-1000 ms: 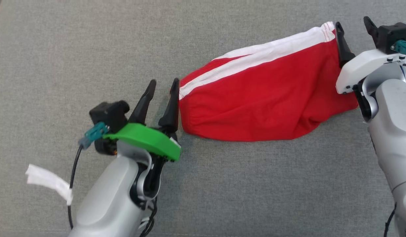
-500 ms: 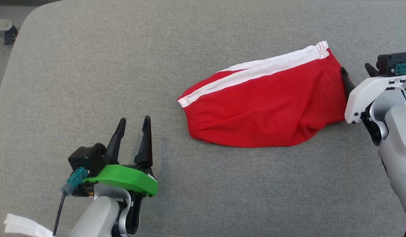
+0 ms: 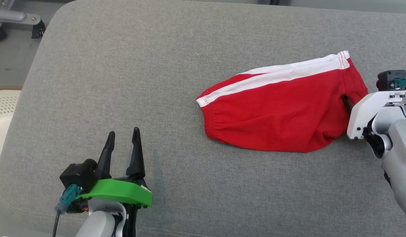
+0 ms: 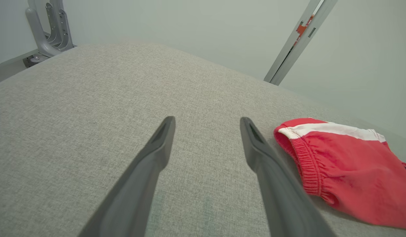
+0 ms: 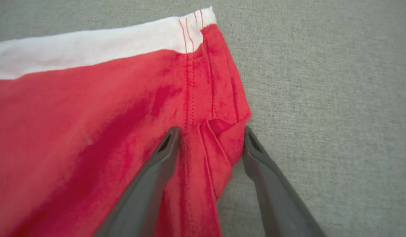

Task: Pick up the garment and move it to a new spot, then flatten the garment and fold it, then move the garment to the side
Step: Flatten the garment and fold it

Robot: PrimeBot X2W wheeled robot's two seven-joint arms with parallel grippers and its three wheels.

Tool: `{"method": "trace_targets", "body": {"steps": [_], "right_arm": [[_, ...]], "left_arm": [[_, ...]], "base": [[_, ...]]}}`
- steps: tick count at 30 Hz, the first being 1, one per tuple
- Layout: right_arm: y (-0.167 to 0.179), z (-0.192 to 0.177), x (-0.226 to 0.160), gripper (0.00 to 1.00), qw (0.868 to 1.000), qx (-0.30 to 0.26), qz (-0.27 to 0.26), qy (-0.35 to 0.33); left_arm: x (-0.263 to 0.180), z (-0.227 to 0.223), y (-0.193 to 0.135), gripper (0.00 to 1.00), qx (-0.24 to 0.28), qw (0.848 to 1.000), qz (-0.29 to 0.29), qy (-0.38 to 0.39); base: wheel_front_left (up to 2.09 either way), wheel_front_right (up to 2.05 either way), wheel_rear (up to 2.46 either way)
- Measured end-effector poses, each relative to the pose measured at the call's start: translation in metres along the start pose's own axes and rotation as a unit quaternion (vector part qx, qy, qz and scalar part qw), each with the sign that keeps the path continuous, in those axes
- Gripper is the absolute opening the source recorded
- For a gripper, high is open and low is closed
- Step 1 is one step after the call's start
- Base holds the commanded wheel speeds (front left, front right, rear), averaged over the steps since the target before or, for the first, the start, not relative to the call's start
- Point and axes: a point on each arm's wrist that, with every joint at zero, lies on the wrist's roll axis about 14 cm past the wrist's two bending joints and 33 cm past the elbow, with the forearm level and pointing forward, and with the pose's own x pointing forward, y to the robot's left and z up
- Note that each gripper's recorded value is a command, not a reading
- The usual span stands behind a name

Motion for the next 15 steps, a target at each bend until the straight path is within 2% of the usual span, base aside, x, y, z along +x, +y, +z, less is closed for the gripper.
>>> {"method": "trace_targets", "body": {"steps": [1, 10, 15], "right_arm": [[0.001, 0.0, -0.001, 0.02, 1.0, 0.001, 0.001, -0.003], [-0.008, 0.018, -0.021, 0.0, 0.997, 0.017, -0.011, -0.076], [-0.024, 0.01, -0.045, 0.0, 0.992, 0.046, -0.03, -0.116]], "left_arm": [[-0.001, 0.001, 0.0, 1.0, 0.001, 1.0, 0.0, -0.002], [0.002, 0.005, -0.015, 1.0, 0.01, 1.0, -0.027, -0.011], [0.004, 0.001, -0.031, 1.0, 0.011, 0.999, -0.053, -0.007]], "base": [[0.0, 0.0, 0.0], [0.0, 0.0, 0.0], [0.0, 0.0, 0.0]]}}
